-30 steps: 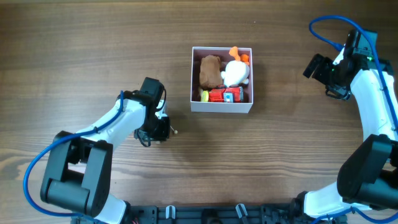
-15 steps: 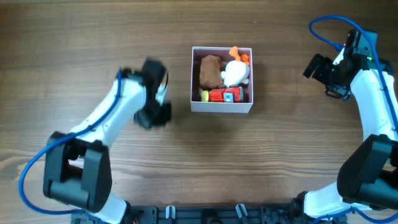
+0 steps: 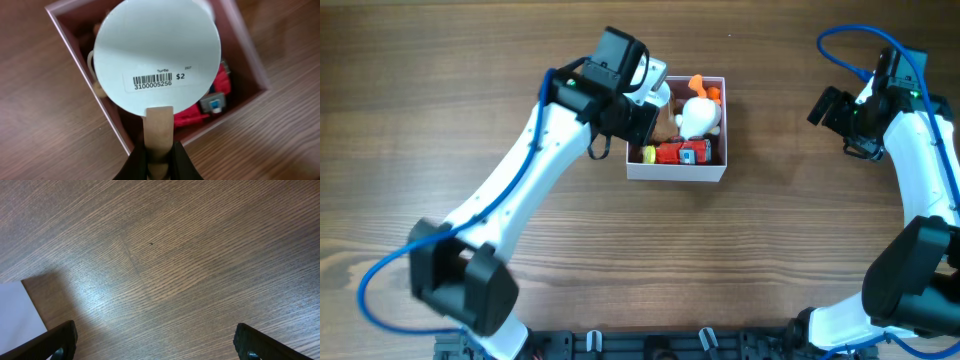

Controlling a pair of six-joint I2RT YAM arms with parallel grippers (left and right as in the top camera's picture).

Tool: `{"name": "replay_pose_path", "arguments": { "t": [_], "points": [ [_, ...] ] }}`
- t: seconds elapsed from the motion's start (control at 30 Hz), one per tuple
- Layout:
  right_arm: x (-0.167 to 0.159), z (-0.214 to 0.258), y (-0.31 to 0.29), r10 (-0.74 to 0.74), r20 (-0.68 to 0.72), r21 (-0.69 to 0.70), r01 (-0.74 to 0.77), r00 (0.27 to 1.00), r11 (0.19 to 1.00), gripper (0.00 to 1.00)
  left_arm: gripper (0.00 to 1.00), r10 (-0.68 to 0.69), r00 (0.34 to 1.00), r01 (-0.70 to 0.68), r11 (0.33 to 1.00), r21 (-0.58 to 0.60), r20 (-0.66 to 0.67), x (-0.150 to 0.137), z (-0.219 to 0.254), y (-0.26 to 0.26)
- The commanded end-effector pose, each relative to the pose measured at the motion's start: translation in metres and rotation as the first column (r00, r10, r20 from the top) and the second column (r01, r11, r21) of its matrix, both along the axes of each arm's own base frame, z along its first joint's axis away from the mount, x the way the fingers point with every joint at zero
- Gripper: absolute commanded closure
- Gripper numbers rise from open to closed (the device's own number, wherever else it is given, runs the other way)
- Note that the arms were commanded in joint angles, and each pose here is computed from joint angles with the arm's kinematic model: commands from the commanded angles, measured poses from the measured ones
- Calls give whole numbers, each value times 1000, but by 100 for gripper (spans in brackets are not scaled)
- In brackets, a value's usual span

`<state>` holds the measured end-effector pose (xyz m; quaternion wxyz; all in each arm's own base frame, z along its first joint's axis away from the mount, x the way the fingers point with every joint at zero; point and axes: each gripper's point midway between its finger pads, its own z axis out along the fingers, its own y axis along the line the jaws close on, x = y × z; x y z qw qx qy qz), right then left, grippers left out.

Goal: Pack container

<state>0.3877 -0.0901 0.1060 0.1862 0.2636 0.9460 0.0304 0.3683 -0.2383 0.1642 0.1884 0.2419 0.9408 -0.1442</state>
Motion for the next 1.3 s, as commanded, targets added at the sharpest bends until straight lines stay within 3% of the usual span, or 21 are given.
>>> {"name": "replay_pose_path", "arguments": {
  "t": [0.0,0.13,0.2,0.23,0.47,0.53,0.57,0.63,0.8,0.87,1.07,1.27],
  "points": [
    [0,-2,0,-14,-2,15,14,1000,1000,0,94,-33,996,37,998,48,-89,2,-44,-3],
    [0,-2,0,-14,-2,15,14,1000,1000,0,48,-42,989,49,998,48,-144,-1,-64,-7],
    [0,-2,0,-14,-2,14,14,1000,1000,0,18,-41,989,48,998,44,-140,0,-63,-8],
    [0,-2,0,-14,-2,14,14,1000,1000,0,14,-44,990,49,998,34,-136,1,-61,-10],
    [0,-2,0,-14,-2,14,14,1000,1000,0,23,-66,998,63,991,-117,-23,22,-5,-37],
    [0,-2,0,-14,-2,15,14,1000,1000,0,36,-64,997,70,981,-182,43,34,16,-51],
    [0,-2,0,-14,-2,15,14,1000,1000,0,53,-69,994,86,975,-206,87,41,24,-59],
    [0,-2,0,-14,-2,14,14,1000,1000,0,76,-70,983,111,964,-242,170,53,38,-70],
    [0,-2,0,-14,-2,15,14,1000,1000,0,84,7,970,68,951,-300,243,86,38,-84],
    [0,-2,0,-14,-2,15,14,1000,1000,0,94,35,973,42,946,-322,228,93,29,-88],
    [0,-2,0,-14,-2,14,14,1000,1000,0,93,64,979,6,938,-346,192,109,-9,-101],
    [0,-2,0,-14,-2,14,14,1000,1000,0,91,63,988,-12,942,-334,142,108,-38,-109]
  ]
}}
